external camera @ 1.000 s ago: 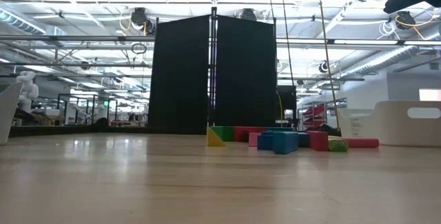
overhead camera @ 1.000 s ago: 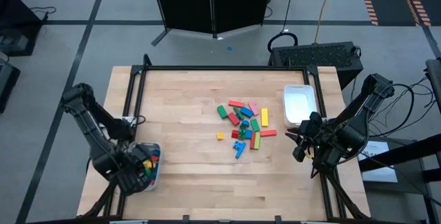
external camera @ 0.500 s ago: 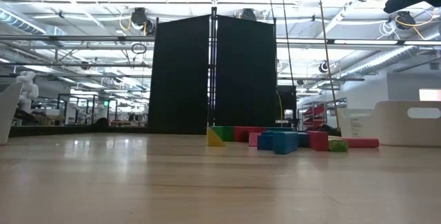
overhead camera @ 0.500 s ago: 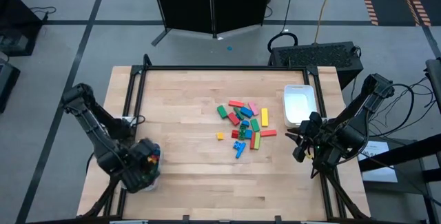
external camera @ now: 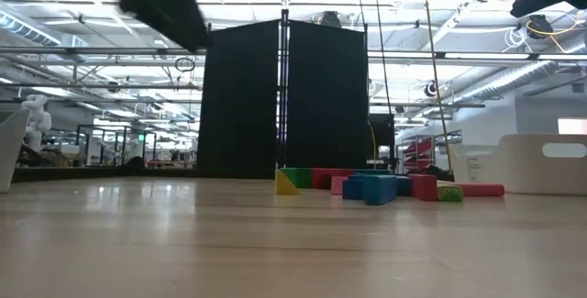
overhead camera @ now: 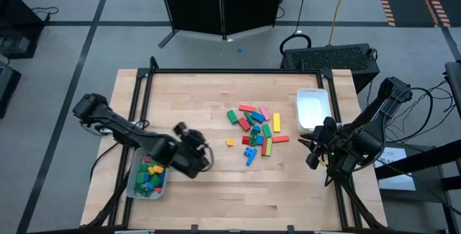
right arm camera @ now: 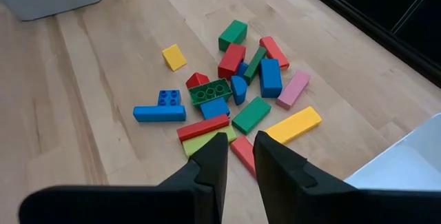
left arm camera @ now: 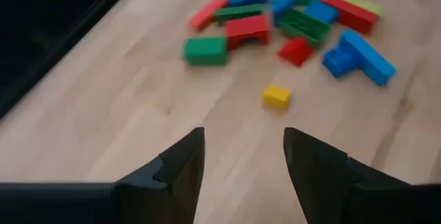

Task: Sort blocks by size
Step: Put the yellow triangle block into the gray bin

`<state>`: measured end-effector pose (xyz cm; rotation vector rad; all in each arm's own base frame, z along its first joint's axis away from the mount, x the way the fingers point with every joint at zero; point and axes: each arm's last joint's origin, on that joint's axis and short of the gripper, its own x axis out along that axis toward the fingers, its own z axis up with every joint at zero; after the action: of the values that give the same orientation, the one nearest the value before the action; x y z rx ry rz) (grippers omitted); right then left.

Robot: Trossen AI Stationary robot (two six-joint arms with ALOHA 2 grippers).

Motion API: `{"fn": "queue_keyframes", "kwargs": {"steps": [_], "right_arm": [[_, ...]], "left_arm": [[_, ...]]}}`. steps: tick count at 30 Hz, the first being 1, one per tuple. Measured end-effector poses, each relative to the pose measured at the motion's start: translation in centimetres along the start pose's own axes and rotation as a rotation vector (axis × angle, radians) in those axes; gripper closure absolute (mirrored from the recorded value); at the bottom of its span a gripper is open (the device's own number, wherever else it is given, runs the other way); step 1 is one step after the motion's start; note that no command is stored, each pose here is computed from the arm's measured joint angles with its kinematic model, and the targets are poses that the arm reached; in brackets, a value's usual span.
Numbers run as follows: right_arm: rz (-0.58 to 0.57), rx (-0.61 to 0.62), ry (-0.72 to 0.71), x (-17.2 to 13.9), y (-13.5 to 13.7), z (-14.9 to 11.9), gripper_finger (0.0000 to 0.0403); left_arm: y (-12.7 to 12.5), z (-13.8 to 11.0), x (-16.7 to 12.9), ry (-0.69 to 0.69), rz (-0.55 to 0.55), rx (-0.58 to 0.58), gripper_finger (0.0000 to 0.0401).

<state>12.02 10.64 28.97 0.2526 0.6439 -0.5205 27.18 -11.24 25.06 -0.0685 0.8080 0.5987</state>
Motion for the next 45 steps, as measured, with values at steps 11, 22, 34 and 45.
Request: {"fn": "queue_keyframes", "kwargs": {"steps": [11, 22, 34, 45], "right_arm": [[-0.004, -0.001, -0.020, 0.0, 0.0, 0.1, 0.0334], [-0.009, -0.009, -0.018, 0.0, -0.1, 0.0, 0.0334], [-0.027, -0.028, -0.015, 0.0, -0.3, 0.0, 0.0334], [-0.028, -0.003, -0.010, 0.0, -0.4, 0.0, 0.0334]], "left_arm": [[-1.3, 1.3, 10.2, 0.144, -0.141, 0.305, 0.0202], [0.5, 2.8, 15.1, 0.154, -0.311, 0.336, 0.0202], [0.0, 2.3, 16.3, 0.182, -0.391, 0.338, 0.0202], [-0.7, 0.7, 18.8, 0.238, -0.381, 0.323, 0.0210]]}}
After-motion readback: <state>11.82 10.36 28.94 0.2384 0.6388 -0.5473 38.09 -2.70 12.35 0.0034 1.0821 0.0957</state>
